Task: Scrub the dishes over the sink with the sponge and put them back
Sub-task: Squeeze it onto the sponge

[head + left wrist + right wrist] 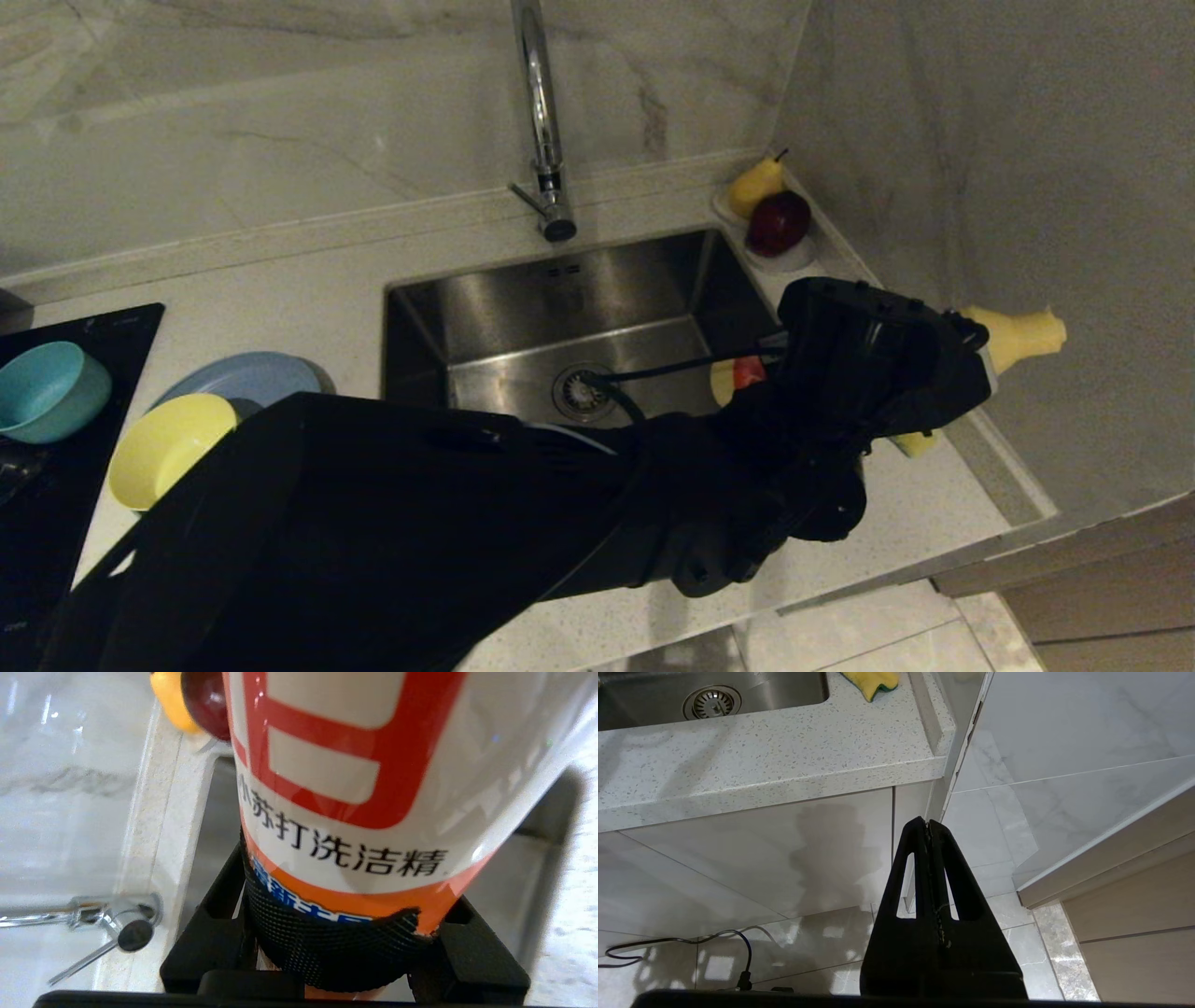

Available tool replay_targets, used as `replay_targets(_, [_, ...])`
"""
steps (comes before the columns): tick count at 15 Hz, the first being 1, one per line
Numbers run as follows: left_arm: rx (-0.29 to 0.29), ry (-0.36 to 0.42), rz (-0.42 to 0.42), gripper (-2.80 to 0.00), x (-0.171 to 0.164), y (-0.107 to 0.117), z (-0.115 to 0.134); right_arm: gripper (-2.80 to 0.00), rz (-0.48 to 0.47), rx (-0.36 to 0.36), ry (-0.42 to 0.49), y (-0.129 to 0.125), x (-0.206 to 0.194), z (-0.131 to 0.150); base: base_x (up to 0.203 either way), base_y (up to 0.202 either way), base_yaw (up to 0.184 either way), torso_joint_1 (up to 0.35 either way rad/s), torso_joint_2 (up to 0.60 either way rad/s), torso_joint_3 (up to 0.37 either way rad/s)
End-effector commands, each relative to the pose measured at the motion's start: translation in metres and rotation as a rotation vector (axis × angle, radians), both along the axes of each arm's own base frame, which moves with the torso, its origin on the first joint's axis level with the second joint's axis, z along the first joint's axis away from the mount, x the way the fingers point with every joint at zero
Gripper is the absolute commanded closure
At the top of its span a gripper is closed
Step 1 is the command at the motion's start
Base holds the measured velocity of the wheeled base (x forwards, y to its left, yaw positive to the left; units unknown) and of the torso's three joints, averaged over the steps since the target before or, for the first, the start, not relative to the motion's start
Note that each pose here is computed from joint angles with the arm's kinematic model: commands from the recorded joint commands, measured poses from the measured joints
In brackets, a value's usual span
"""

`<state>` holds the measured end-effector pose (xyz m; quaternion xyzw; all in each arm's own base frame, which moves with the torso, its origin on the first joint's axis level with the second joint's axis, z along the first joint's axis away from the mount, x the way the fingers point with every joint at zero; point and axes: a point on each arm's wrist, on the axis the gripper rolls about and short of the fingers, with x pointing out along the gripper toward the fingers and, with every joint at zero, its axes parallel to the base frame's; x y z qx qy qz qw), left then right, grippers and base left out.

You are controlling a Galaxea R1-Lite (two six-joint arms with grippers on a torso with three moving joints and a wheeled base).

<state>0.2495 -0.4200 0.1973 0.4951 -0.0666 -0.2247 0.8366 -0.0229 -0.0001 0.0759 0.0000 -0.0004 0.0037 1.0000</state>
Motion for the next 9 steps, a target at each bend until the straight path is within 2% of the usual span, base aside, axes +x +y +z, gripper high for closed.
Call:
replay_targets(1, [0.04, 0.005, 0.02, 0.0, 0.003, -0.003, -0.011, 0.0, 0.001, 0.0, -0.001, 0.0, 0.0, 0.0, 0.0, 0.0, 0.0, 0.0, 0.0, 0.0])
replay_targets(2, [0.06, 0.001, 0.025, 0.0, 0.005, -0.002, -0.013, 0.0, 0.001, 0.0, -0.002, 0.0, 0.0, 0.0, 0.0, 0.0, 0.0, 0.0, 0.0, 0.0])
replay_targets(3, [0.106, -0.021, 0.03, 0.0, 0.007, -0.001, -0.012, 0.0, 0.0, 0.0, -0.002, 0.0, 0.0, 0.0, 0.0, 0.0, 0.0, 0.0, 0.0, 0.0])
replay_targets(5, [0.13, -0.045, 0.07, 0.0, 0.013, 0.0, -0.006, 0.0, 0.0, 0.0, -0.002, 0.0, 0.0, 0.0, 0.0, 0.0, 0.0, 0.0, 0.0, 0.0])
replay_targets(7, [0.184, -0.028, 0.13, 0.0, 0.015, 0.001, -0.014, 0.0, 0.001, -0.002, -0.002, 0.0, 0.0, 0.0, 0.0, 0.0, 0.0, 0.0, 0.0, 0.0])
replay_targets(9, [0.204, -0.023, 0.157, 0.0, 0.016, 0.0, -0.02, 0.0, 0.002, 0.0, -0.002, 0.0, 0.0, 0.0, 0.0, 0.0, 0.0, 0.0, 0.0, 0.0])
